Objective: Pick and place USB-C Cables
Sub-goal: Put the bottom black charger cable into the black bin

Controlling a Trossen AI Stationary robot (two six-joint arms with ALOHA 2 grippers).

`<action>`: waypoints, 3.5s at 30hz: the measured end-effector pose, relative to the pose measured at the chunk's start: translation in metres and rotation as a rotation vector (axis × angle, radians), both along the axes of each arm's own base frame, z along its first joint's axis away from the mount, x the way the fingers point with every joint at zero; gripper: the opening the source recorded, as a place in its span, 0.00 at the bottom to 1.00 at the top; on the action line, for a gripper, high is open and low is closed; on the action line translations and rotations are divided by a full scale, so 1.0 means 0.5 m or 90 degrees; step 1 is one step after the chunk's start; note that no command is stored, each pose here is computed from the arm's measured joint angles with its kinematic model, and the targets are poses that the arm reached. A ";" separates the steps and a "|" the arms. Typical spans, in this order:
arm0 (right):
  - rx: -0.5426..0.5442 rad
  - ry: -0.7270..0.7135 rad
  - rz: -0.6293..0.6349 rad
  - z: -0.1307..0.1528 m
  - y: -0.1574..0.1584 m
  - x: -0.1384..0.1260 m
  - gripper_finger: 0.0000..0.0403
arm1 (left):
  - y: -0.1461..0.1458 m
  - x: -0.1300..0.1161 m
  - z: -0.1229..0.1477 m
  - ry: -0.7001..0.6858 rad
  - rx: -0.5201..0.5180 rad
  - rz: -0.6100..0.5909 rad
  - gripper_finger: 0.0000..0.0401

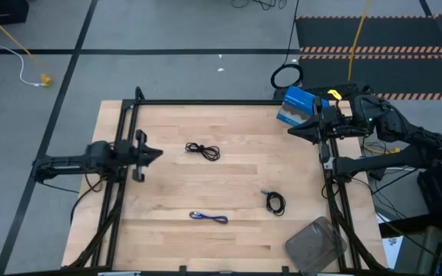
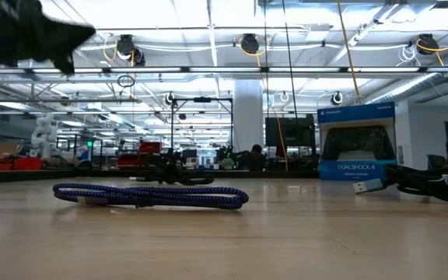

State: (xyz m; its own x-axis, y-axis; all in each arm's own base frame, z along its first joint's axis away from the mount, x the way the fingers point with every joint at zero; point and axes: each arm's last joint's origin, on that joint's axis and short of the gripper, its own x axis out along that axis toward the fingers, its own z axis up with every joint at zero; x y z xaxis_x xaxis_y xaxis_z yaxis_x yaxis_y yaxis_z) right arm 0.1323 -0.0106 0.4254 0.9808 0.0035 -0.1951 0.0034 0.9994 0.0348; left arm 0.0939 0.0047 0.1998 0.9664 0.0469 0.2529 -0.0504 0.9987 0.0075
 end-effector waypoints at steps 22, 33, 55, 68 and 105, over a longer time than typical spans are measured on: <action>-0.038 -0.001 0.008 0.000 0.000 0.000 0.00 | -0.020 -0.007 0.358 0.055 0.009 -0.088 0.06; -0.034 0.000 0.008 0.000 0.000 0.000 0.00 | -0.019 -0.016 0.513 0.082 0.065 -0.074 0.06; -0.024 -0.021 0.005 0.006 0.000 0.002 0.00 | -0.021 0.016 0.602 0.181 0.113 -0.073 0.06; 0.009 -0.016 0.021 0.016 0.001 0.007 0.00 | -0.022 0.045 0.595 0.204 0.108 -0.075 0.06; 0.073 0.544 0.162 0.077 0.085 0.190 0.00 | -0.025 0.150 0.563 0.285 0.115 -0.064 0.06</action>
